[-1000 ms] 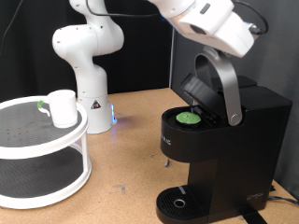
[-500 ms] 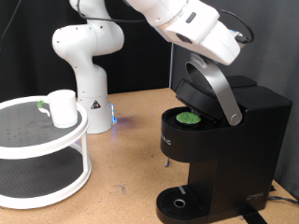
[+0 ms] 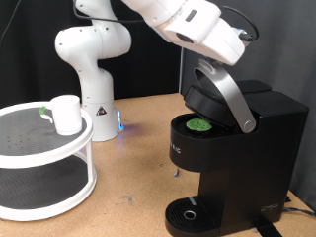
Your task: Make a cup of coffee with the keurig machine
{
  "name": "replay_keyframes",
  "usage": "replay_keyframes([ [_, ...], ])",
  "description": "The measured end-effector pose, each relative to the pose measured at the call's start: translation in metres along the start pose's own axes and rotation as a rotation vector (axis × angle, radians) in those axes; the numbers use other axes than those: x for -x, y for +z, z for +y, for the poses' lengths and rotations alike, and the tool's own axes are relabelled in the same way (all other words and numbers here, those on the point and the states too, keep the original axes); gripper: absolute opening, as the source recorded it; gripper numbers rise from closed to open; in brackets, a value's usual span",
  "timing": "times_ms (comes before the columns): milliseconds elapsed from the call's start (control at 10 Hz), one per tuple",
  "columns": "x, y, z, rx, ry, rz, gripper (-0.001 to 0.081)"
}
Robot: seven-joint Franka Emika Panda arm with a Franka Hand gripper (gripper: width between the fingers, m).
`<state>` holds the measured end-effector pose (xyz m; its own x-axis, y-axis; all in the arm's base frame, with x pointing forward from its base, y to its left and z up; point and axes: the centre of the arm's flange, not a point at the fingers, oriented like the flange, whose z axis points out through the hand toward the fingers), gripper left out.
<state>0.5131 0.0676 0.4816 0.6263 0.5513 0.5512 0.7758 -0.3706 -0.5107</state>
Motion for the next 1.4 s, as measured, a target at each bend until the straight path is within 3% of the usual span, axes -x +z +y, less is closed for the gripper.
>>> replay_keyframes([
  [500,0.011,-0.004,0.01,0.032,0.014,-0.04,0.0001],
  [1400,0.026,-0.011,0.019,0.041,0.003,-0.069,0.0001],
])
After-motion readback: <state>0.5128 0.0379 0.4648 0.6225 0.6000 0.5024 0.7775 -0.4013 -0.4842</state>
